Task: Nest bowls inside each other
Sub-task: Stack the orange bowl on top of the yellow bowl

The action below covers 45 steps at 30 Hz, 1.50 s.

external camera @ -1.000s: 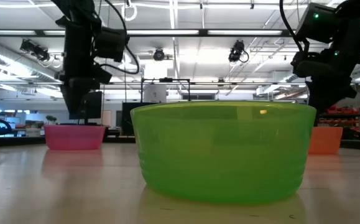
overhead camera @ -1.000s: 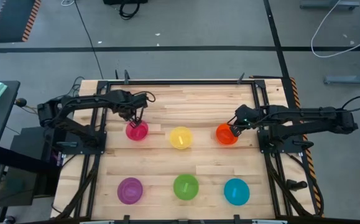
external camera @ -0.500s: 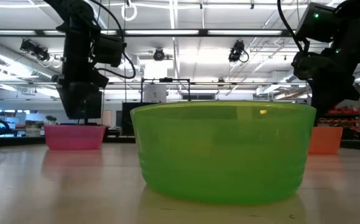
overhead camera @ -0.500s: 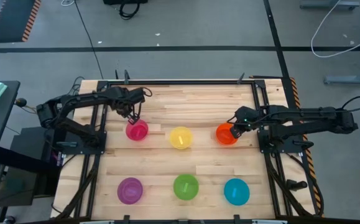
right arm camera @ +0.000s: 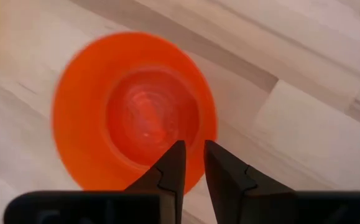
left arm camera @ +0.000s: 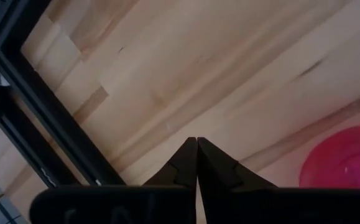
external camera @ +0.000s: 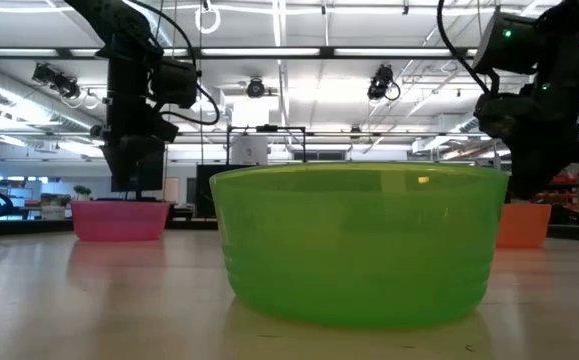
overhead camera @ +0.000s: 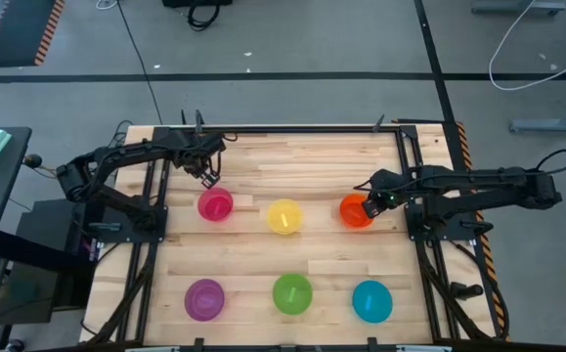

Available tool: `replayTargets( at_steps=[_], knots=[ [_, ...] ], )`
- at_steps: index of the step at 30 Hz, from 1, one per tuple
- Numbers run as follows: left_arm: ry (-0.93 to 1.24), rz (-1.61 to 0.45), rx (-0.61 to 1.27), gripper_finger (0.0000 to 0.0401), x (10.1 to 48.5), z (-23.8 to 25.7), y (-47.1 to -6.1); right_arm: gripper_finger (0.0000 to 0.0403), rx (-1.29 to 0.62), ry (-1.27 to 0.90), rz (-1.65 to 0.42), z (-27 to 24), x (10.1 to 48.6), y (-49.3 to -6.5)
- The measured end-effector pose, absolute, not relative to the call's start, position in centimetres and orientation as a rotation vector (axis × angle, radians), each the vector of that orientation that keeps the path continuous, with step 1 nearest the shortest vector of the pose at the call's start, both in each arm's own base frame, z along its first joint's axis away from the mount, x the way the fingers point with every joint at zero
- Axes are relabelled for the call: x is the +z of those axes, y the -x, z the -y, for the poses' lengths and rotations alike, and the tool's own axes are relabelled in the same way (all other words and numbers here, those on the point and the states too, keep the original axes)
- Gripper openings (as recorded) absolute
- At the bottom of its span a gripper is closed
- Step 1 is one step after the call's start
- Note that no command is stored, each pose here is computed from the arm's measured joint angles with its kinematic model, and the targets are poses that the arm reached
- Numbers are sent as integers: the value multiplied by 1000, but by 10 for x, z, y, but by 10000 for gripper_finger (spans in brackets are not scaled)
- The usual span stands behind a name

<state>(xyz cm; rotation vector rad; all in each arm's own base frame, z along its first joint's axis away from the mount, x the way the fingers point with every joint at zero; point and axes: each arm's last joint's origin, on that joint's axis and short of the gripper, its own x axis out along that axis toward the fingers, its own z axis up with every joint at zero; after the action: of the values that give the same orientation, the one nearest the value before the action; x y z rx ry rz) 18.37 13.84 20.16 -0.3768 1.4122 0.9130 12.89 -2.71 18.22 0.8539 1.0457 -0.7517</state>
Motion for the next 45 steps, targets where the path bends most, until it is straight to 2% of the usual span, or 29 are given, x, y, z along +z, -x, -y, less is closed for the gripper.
replayTargets(
  at_steps=[12,18,24,30,40,45],
  knots=[
    [375,-1379,917,26,202,-144,-184,69,-811,-833,-1197,29,164,-140],
    [367,-1379,910,19,202,-144,-184,69,-804,-809,-1228,31,155,-149],
    [335,-1352,892,13,203,-147,-187,57,-748,-772,-1193,33,150,-160],
    [327,-1338,893,22,203,-148,-188,9,-719,-737,-1172,34,151,-164],
    [322,-1309,897,8,204,-149,-190,6,-699,-659,-1125,37,161,-172],
    [317,-1280,899,22,205,-150,-193,4,-658,-620,-1054,40,183,-186]
  ],
)
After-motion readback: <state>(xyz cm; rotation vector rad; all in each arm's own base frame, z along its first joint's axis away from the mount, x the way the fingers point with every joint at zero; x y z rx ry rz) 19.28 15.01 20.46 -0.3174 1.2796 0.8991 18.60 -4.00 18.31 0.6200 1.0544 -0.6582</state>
